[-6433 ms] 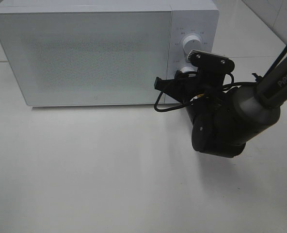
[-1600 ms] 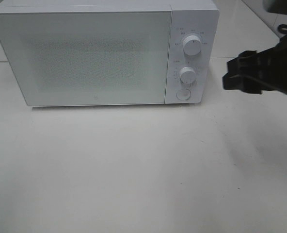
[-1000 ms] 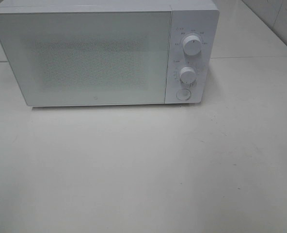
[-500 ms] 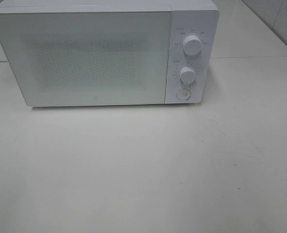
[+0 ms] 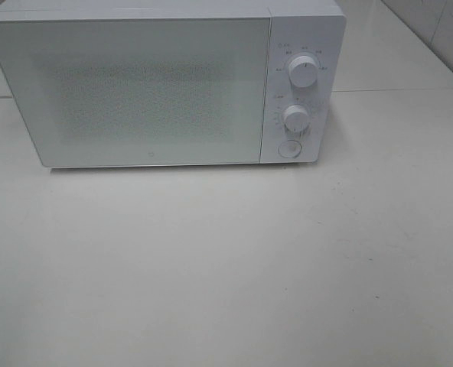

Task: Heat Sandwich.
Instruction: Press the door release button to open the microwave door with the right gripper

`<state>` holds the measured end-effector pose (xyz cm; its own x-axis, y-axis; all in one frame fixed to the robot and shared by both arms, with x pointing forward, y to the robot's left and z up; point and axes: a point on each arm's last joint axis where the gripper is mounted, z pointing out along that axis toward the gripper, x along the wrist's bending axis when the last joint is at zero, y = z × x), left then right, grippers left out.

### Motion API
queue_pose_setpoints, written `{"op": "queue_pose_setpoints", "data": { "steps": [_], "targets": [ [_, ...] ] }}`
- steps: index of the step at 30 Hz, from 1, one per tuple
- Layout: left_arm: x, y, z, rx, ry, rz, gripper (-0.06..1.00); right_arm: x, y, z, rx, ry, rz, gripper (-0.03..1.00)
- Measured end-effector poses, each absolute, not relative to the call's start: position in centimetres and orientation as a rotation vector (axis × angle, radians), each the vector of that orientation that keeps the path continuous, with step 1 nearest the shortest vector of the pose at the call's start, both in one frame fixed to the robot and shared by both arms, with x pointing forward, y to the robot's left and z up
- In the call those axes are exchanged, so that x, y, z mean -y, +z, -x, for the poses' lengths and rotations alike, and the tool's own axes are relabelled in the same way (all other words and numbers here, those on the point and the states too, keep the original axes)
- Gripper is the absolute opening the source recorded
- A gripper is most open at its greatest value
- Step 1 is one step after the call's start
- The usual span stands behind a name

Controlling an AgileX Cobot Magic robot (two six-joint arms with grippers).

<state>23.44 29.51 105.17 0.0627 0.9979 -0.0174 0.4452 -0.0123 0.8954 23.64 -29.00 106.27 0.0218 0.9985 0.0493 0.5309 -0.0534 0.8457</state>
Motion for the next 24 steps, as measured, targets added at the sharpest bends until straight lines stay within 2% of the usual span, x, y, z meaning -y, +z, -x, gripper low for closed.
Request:
{"op": "queue_pose_setpoints", "data": {
  "steps": [24],
  "targets": [
    [-29.5,105.2,-23.4,-1.488,0.903,-1.567,0.76,29.6,104.8,-22.9,-1.572,0.911,-1.622,0.68]
  ]
}}
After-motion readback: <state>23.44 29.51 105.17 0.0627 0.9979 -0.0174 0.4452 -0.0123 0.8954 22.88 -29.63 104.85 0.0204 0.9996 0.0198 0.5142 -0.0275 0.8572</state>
